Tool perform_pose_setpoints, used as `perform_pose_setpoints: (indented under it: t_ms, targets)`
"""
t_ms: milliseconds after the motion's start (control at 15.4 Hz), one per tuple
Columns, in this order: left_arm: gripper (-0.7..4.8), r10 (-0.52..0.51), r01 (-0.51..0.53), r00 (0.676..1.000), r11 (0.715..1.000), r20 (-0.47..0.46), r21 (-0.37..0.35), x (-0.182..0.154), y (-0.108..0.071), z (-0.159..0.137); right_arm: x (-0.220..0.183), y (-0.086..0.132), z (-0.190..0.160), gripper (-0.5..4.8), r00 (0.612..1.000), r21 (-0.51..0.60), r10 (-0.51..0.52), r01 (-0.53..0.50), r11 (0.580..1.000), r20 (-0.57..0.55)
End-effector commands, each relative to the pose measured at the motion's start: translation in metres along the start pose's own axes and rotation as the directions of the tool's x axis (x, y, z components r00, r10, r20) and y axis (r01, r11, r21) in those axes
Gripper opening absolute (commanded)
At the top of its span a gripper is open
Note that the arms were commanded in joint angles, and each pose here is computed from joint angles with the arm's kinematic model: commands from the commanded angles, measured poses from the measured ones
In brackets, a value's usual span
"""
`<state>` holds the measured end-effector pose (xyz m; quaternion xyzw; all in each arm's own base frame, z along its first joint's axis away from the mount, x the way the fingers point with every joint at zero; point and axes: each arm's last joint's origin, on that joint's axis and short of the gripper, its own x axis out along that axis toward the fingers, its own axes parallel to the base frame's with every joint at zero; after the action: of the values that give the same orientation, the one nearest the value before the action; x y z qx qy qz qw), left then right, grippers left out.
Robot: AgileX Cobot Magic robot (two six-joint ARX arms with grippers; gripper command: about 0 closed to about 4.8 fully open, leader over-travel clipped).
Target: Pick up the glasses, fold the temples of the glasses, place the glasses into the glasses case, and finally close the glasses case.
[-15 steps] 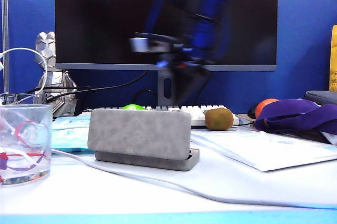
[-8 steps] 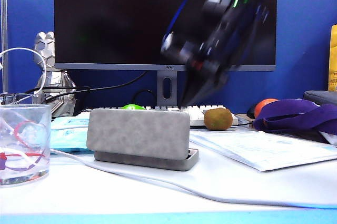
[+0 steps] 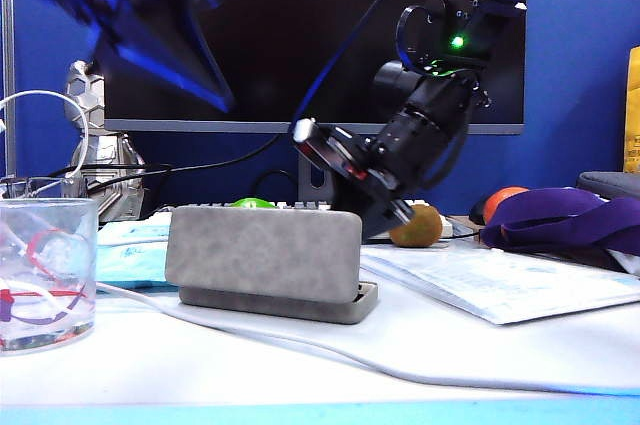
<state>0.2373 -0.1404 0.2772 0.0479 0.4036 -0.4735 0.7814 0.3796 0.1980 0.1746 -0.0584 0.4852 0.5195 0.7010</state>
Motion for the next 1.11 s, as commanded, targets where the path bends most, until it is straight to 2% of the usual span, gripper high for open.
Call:
perform_pose_setpoints:
  t_ms: [65,260,391,846,1107]
  targets:
    - [-0.05,0.022,-0.023,0.999,1.000,-0.036,-0.012,0.005,0.003,-0.002,0.001,0.004,0.003,-0.01,0.999,-0.013,0.033,-0.033,0.999,0.021]
    - [-0.05,0.096,-0.097,0.993,0.995,-0.068,-0.019,0.008,0.007,-0.004,0.004,0.007,0.007,-0.01,0.998,-0.038,0.044,-0.043,0.998,0.038]
    - [-0.05,0.104,-0.107,0.992,0.993,-0.076,-0.040,0.009,0.008,-0.005,0.010,0.006,0.006,-0.01,0.998,-0.038,0.049,-0.048,0.998,0.030]
    - [-0.05,0.103,-0.106,0.992,0.994,-0.076,-0.041,0.009,0.008,-0.005,0.025,0.010,0.004,-0.01,0.995,-0.036,0.100,-0.100,0.994,0.006]
    - [-0.05,0.101,-0.105,0.991,0.993,-0.084,-0.045,0.010,0.009,-0.006,0.024,0.008,0.006,-0.01,0.998,-0.053,0.056,-0.056,0.997,0.013]
